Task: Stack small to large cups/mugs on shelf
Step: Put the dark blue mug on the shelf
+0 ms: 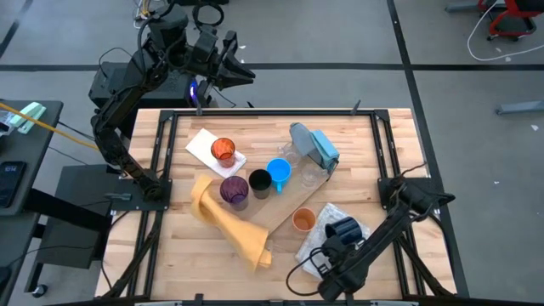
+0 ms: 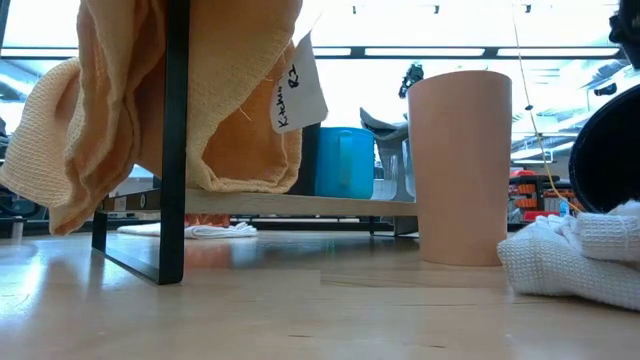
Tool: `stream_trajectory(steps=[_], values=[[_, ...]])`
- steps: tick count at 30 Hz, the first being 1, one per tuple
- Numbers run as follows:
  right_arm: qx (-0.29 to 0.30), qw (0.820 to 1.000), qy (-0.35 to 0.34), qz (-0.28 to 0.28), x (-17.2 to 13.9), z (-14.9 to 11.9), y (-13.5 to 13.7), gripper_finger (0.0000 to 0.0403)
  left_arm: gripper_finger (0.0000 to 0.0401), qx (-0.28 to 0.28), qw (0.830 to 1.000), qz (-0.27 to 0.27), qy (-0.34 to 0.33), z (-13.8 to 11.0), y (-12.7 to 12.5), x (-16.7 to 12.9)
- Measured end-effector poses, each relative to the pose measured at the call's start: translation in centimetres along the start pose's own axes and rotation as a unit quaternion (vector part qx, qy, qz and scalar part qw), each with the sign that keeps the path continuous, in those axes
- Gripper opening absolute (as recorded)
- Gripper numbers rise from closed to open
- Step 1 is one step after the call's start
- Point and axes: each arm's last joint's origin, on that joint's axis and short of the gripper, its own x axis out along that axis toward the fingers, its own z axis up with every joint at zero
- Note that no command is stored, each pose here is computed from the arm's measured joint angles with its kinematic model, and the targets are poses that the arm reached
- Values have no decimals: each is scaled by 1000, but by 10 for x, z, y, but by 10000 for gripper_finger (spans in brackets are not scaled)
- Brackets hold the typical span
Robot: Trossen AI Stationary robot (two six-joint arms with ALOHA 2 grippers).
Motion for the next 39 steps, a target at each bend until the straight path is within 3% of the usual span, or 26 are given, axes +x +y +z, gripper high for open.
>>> stream_trajectory(steps=[11, 19, 29, 35, 39], values=[[20, 1000, -4, 6, 9, 5, 7, 107, 64, -4, 1000, -1, -6, 4, -4, -2], [20, 1000, -5, 12, 8, 5, 8, 14, 60, 5, 1000, -2, -9, 7, -8, -4], [24, 1000, -1, 13, 3, 6, 5, 12, 63, 5, 1000, -2, -9, 7, -8, -4], [34, 999, 3, 13, -21, 10, -15, 12, 59, 12, 1000, -2, -9, 7, -8, -4], [44, 997, -9, 58, -47, 16, -33, 12, 55, 13, 1000, -2, -8, 7, -8, -4]])
